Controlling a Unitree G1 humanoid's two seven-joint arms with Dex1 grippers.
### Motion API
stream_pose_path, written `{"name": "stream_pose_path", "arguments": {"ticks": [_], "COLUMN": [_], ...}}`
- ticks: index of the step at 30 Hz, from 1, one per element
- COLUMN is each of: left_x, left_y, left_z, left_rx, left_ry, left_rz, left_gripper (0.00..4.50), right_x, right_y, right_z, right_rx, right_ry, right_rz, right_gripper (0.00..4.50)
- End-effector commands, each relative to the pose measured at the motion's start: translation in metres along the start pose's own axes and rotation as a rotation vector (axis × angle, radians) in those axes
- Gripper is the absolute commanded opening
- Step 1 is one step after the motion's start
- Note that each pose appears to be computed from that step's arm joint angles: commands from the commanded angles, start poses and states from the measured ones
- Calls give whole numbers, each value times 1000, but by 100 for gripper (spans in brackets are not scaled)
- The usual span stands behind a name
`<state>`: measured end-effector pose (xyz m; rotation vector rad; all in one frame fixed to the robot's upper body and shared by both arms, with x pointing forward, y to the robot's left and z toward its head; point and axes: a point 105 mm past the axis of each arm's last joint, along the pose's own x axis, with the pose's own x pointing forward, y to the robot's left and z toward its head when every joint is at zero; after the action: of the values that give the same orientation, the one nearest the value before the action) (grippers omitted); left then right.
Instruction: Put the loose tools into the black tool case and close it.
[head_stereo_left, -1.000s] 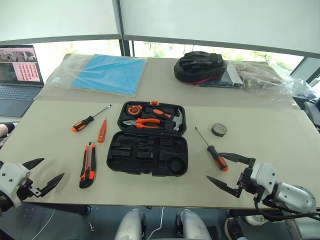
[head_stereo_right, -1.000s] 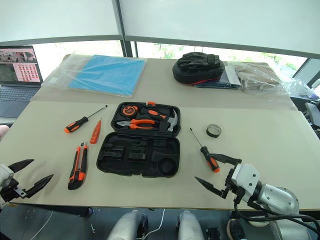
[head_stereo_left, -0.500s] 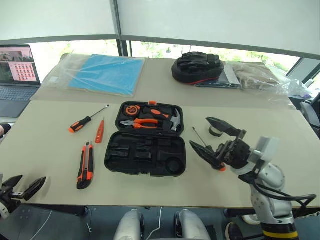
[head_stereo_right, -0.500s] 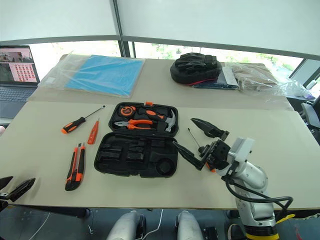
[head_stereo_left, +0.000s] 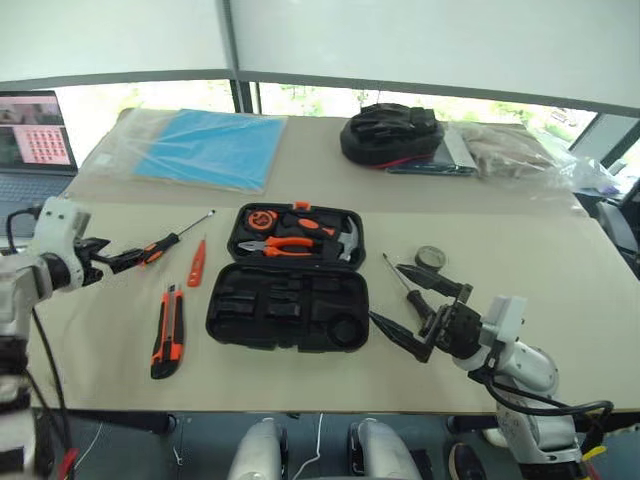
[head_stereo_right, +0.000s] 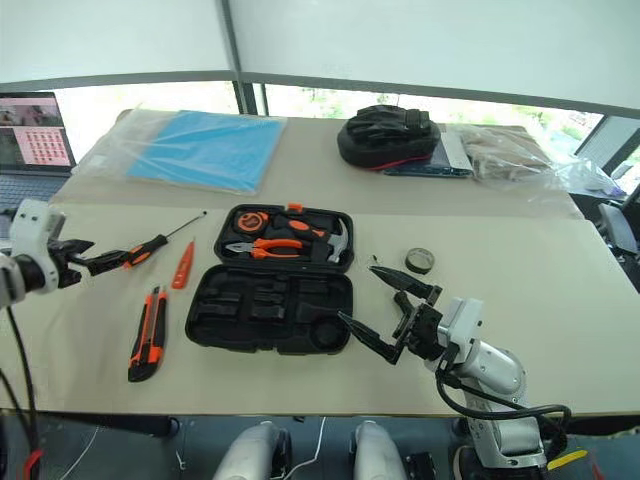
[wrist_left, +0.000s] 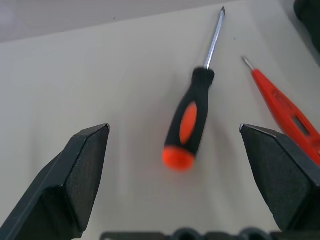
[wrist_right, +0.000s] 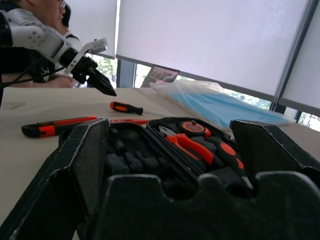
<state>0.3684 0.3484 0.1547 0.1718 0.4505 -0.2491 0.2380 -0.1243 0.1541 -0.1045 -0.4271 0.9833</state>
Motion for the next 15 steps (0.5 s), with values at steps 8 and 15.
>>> {"name": "stream_pose_path", "arguments": {"ticks": [8, 15], "left_x": [31, 26], "left_y": [3, 4], "left_z": [-8, 13], "left_rx": [112, 100], "left_ry": [163, 43], "left_rz": [22, -10], "left_gripper": [349, 97], "right_x": [-4, -5], "right_y": [5, 5], "right_z": [13, 14], "right_rx": [-44, -53], "right_ry": [-19, -8], "right_rz": [-53, -69], "right_gripper": [450, 450]}}
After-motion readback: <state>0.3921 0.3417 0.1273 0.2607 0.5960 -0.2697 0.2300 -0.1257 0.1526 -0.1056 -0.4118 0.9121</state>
